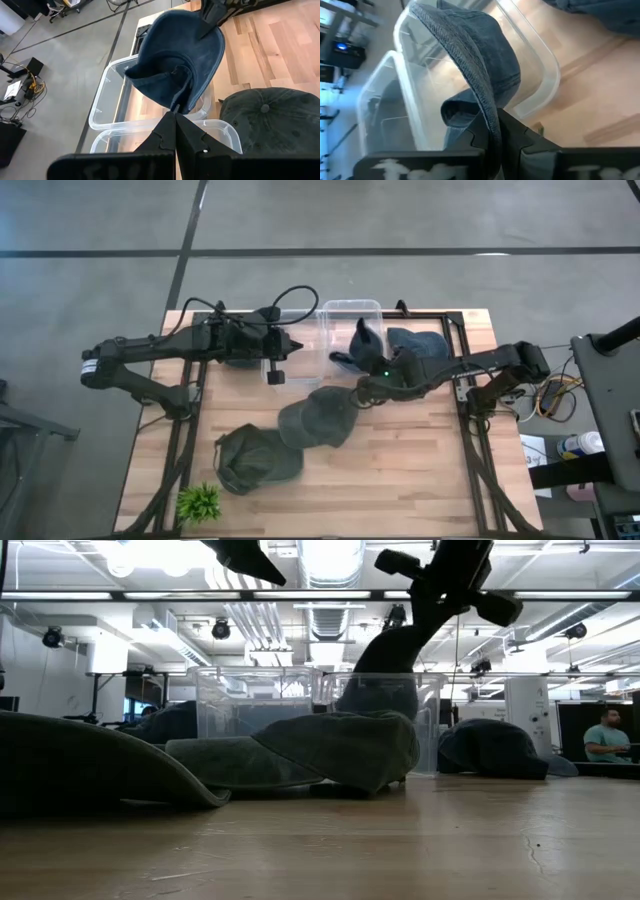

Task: Pick & Place hat
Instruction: Put the bottom blue cap into the right transparent bin, then adjust the right transparent bin

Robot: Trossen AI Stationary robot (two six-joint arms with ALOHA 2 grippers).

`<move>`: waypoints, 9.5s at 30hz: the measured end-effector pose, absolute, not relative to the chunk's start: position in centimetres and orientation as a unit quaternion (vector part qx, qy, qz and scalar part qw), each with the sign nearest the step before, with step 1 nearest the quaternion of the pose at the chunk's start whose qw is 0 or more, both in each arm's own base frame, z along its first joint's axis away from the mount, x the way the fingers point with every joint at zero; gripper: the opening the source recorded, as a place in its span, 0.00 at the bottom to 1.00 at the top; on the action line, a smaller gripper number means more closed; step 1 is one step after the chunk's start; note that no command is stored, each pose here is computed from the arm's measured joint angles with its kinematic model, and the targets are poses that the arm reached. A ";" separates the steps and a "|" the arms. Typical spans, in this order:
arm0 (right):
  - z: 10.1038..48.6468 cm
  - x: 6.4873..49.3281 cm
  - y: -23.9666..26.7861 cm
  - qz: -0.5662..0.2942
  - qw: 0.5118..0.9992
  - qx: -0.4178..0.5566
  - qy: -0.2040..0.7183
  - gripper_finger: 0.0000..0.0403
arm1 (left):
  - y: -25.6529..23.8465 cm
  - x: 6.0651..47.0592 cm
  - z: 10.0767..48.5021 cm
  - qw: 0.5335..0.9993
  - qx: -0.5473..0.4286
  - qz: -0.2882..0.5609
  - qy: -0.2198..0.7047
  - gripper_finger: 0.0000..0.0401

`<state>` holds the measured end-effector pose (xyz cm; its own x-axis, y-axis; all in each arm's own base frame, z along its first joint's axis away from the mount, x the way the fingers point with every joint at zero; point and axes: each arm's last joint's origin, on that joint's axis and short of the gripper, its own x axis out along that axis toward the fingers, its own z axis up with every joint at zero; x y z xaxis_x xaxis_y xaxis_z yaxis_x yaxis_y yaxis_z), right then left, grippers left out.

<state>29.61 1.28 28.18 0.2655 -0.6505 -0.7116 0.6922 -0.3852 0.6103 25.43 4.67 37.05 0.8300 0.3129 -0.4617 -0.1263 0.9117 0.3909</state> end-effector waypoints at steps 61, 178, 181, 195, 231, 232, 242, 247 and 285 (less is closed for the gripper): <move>32.8 34.7 -0.3 -0.012 0.730 -0.366 0.577 0.39 | 4.1 24.3 35.2 0.932 -0.028 0.092 0.349 0.00; 29.6 35.5 -2.5 -0.274 0.802 0.257 0.465 0.41 | 1.3 25.0 28.8 0.947 -0.006 -0.002 0.322 0.00; 28.4 35.8 -2.7 -0.276 0.798 0.253 0.472 0.35 | 1.3 25.1 28.7 0.946 -0.008 -0.001 0.323 0.00; 28.4 37.1 -2.2 -0.221 0.828 0.295 0.423 0.22 | 1.3 25.2 28.8 0.948 -0.022 0.004 0.317 0.00; 33.0 29.2 6.3 -0.375 0.798 0.093 0.464 0.52 | 2.1 40.3 23.8 0.948 0.108 -0.026 0.298 0.00; 33.0 29.0 6.3 -0.378 0.794 0.092 0.467 0.52 | 2.2 41.0 24.0 0.950 0.109 -0.026 0.292 0.00; 33.9 26.9 6.6 -0.408 0.780 0.097 0.464 0.52 | 2.0 44.2 27.6 0.950 0.102 -0.059 0.289 0.00; 34.6 26.2 6.2 -0.403 0.789 0.082 0.456 0.52 | 1.8 39.7 30.0 0.917 0.110 -0.074 0.377 0.00; 27.3 30.0 2.4 -0.419 0.803 0.242 0.349 0.21 | 4.4 35.2 25.6 0.952 0.116 0.019 0.283 0.00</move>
<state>29.98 2.38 27.29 0.4061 -0.5039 -0.7623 0.8410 0.5325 0.0960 35.22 4.44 25.63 0.8390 0.1008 -0.5347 0.0304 0.9725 0.2310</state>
